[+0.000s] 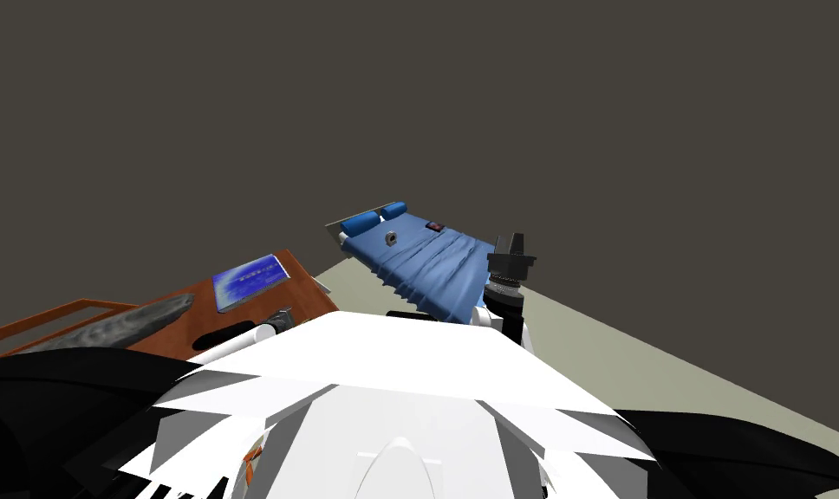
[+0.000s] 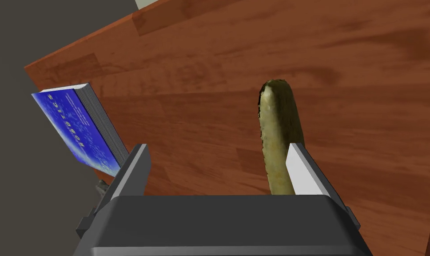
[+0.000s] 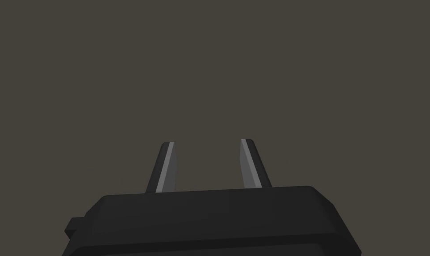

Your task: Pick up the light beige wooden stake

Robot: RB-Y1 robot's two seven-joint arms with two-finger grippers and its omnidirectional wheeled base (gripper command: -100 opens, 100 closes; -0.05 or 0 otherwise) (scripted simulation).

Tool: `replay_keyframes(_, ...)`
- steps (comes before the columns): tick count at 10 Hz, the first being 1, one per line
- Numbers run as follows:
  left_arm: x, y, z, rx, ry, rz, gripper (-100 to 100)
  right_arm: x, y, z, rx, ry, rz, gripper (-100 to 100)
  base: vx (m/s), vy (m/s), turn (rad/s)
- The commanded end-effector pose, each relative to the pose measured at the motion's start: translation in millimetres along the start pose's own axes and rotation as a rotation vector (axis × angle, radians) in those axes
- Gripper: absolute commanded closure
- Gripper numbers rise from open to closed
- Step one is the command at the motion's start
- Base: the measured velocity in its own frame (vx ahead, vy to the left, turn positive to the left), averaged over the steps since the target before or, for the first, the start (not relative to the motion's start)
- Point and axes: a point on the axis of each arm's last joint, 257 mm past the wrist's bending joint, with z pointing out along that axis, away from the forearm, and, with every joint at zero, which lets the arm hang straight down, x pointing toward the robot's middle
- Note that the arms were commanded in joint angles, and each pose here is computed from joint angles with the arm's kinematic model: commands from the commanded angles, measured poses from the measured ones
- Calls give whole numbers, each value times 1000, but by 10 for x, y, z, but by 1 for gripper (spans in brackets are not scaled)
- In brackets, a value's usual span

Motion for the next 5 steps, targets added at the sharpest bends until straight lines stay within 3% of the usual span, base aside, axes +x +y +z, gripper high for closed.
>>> replay_keyframes(1, -73, 164, -11, -54, -8, -23, -100, 0, 0, 0, 0, 0, 0, 0, 23, 35, -72)
replay_keyframes(4, -220, 405, -14, -135, -22, -71, -100, 0, 0, 0, 0, 0, 0, 0, 11, 27, -66)
replay_keyframes(5, -355, 548, -18, -176, -33, -118, -100, 0, 0, 0, 0, 0, 0, 0, 17, 54, -101)
